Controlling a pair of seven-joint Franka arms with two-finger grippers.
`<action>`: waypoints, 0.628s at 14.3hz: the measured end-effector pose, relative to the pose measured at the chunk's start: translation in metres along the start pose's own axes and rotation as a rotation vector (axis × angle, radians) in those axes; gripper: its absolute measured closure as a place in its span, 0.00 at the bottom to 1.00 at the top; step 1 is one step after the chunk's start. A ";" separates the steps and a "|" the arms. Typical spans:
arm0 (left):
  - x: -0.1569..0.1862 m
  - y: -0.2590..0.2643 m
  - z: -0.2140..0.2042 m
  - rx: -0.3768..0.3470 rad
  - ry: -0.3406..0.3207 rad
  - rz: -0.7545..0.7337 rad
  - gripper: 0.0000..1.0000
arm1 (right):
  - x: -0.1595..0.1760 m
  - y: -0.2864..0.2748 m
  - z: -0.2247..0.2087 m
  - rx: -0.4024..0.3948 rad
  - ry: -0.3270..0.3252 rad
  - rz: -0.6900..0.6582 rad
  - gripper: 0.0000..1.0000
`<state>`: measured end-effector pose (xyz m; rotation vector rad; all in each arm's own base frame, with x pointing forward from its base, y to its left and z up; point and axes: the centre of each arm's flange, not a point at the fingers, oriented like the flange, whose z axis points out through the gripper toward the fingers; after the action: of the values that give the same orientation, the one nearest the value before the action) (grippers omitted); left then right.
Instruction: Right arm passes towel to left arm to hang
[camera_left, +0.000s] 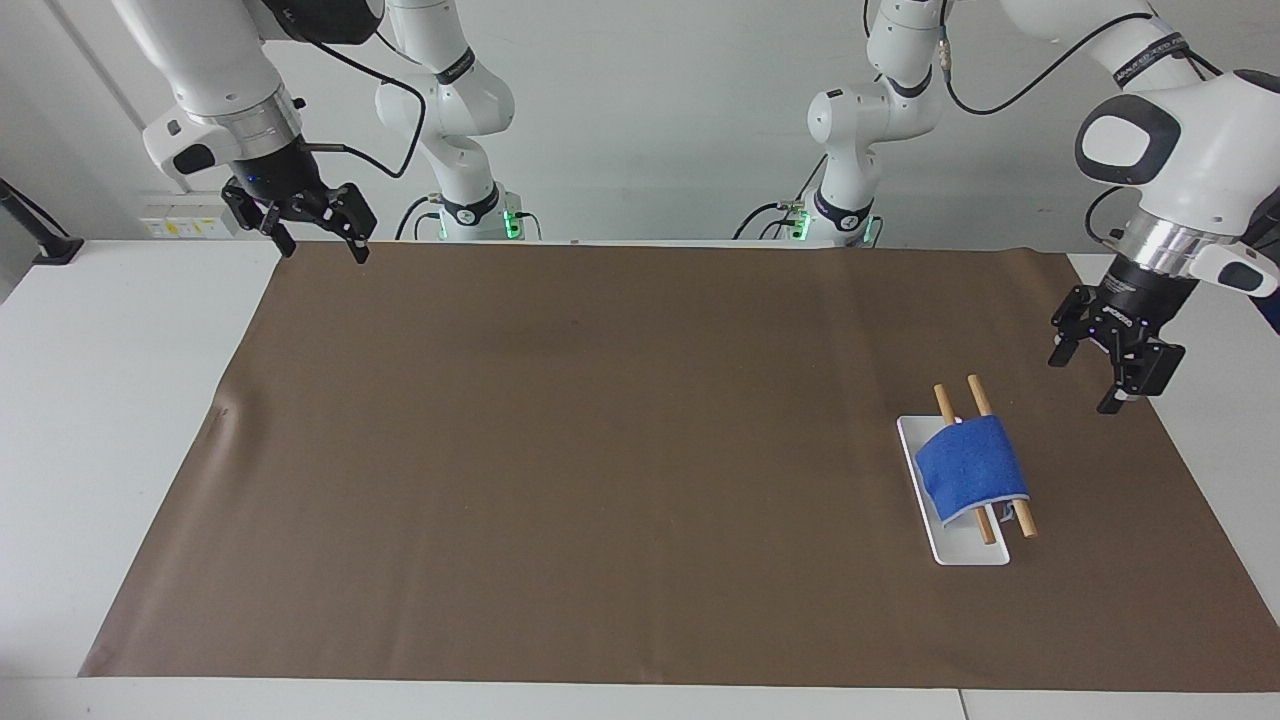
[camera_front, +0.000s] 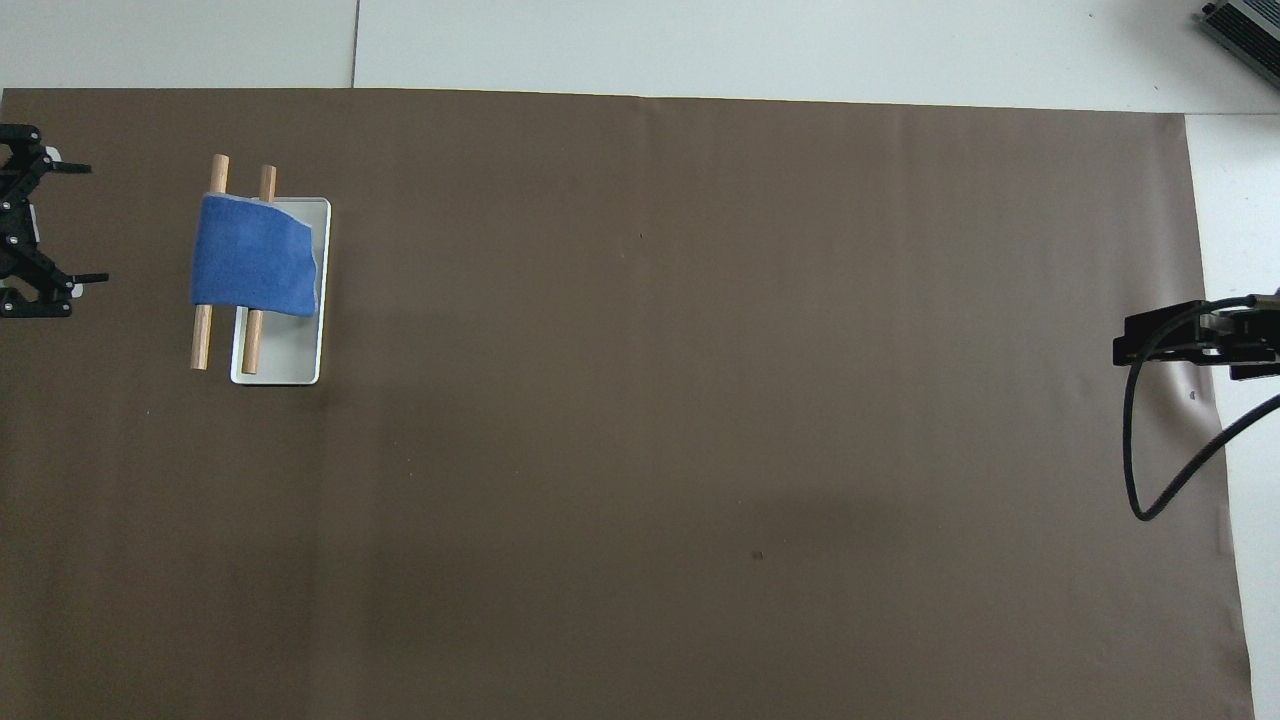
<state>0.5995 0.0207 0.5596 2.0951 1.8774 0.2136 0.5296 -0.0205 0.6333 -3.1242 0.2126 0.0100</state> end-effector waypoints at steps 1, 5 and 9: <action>-0.020 -0.002 -0.005 0.022 -0.009 0.035 0.00 | 0.000 0.000 0.000 0.000 0.000 0.002 0.00; -0.086 -0.017 -0.023 0.108 -0.055 0.153 0.00 | 0.000 -0.001 0.000 0.000 0.000 0.004 0.00; -0.102 -0.025 -0.021 0.163 -0.074 0.340 0.00 | 0.000 -0.005 0.000 0.000 -0.001 -0.004 0.00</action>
<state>0.5569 -0.0750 0.5809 2.4888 1.5332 0.0587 0.5298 -0.0155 0.6329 -3.1247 0.2066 0.0112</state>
